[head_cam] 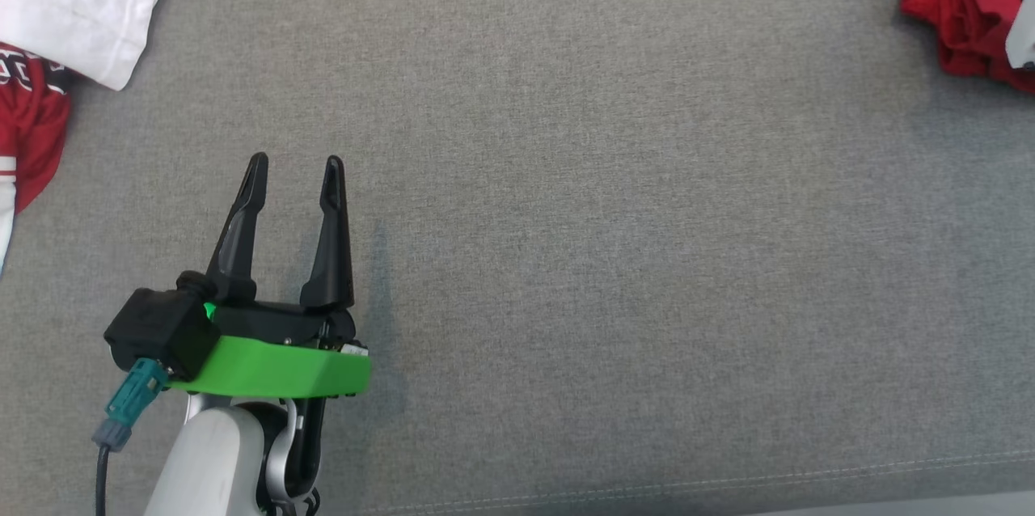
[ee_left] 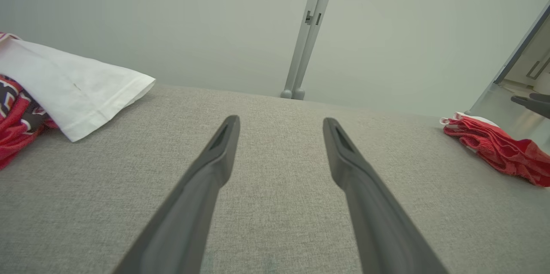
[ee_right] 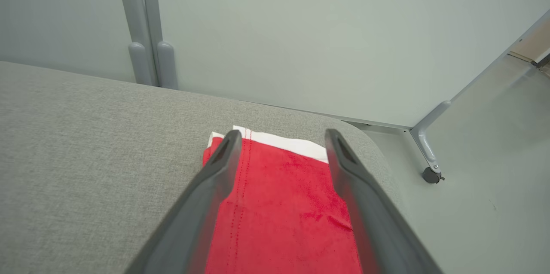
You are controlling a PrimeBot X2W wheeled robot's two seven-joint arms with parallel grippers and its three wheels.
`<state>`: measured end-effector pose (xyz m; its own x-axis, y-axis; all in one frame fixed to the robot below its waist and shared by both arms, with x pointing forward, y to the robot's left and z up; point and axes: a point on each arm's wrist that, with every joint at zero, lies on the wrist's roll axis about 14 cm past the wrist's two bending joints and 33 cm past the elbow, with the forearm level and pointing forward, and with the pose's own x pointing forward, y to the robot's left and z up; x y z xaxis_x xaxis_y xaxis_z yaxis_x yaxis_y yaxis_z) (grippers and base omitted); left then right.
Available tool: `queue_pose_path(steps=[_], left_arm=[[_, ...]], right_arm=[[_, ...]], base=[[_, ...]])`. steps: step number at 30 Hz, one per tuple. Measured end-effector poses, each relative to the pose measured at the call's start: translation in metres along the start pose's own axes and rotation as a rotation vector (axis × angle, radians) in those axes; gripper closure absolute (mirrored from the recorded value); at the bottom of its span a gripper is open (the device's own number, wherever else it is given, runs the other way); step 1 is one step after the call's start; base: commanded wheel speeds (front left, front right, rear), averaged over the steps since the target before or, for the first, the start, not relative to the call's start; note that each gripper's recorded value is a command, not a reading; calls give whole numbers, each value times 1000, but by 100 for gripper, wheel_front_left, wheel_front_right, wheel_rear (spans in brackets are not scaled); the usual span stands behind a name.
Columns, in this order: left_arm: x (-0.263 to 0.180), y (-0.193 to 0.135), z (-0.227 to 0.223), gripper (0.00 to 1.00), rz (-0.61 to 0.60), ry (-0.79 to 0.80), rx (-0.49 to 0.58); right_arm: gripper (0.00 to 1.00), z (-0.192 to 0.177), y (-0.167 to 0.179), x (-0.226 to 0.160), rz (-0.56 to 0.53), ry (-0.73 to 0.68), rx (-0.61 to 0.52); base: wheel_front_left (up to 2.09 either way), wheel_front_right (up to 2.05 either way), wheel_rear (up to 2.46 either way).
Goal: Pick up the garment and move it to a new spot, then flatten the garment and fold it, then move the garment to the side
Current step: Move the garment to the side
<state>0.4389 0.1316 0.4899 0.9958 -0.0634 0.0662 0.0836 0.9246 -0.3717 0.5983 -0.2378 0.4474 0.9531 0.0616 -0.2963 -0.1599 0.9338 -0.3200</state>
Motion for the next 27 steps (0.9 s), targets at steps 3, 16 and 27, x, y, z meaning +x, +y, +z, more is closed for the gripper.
queue_pose_path(steps=[3,16,27], left_arm=[[4,-8,9,0,-26,-27,-2],[1,-30,28,0,-71,-67,-15],[-20,-46,39,0,-93,-78,-22]], right_arm=[[0,28,13,-7,34,-100,18],[0,73,54,-65,81,-255,169],[0,103,56,-129,40,-405,336]], base=[[0,0,0],[0,0,0],[0,0,0]])
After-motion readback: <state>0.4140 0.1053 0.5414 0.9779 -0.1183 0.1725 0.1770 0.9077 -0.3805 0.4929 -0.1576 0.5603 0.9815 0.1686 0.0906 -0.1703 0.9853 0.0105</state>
